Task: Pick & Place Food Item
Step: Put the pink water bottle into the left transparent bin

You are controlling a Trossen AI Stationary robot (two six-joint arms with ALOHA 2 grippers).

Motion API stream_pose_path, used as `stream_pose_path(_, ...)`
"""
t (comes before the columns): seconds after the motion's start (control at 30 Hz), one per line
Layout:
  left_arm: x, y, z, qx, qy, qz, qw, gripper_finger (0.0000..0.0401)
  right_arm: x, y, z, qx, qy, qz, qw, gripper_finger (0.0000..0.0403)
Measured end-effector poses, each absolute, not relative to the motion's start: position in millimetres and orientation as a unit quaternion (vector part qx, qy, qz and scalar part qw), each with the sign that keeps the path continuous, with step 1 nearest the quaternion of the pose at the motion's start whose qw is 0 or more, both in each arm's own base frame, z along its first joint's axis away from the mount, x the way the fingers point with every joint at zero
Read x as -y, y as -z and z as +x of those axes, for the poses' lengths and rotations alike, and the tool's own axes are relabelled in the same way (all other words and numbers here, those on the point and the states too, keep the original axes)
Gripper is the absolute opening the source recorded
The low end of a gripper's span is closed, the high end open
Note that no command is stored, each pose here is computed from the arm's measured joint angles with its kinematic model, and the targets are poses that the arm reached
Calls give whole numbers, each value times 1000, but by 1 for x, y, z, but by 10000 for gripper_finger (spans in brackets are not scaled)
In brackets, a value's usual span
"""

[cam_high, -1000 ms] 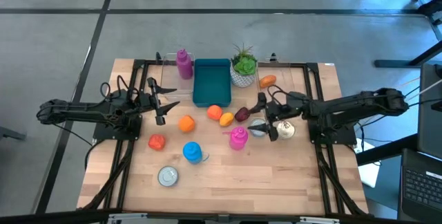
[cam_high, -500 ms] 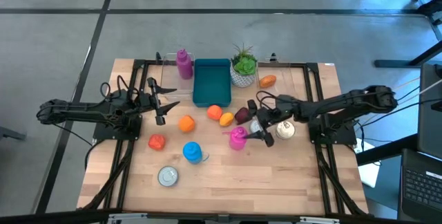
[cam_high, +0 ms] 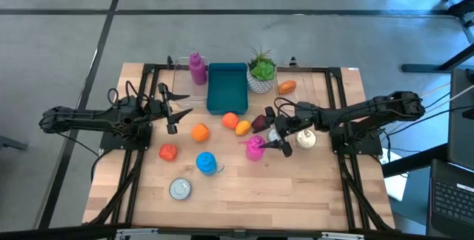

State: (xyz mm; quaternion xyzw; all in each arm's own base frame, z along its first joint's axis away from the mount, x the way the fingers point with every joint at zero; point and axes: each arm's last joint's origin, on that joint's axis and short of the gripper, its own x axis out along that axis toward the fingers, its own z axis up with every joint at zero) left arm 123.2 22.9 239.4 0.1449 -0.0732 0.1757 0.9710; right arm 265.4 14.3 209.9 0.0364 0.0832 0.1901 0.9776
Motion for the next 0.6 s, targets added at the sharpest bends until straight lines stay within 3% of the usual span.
stream_pose_path(0.6,-23,-239,123,73,-176,145,971,221,-13,-206,265,-102,-170,49,979,262)
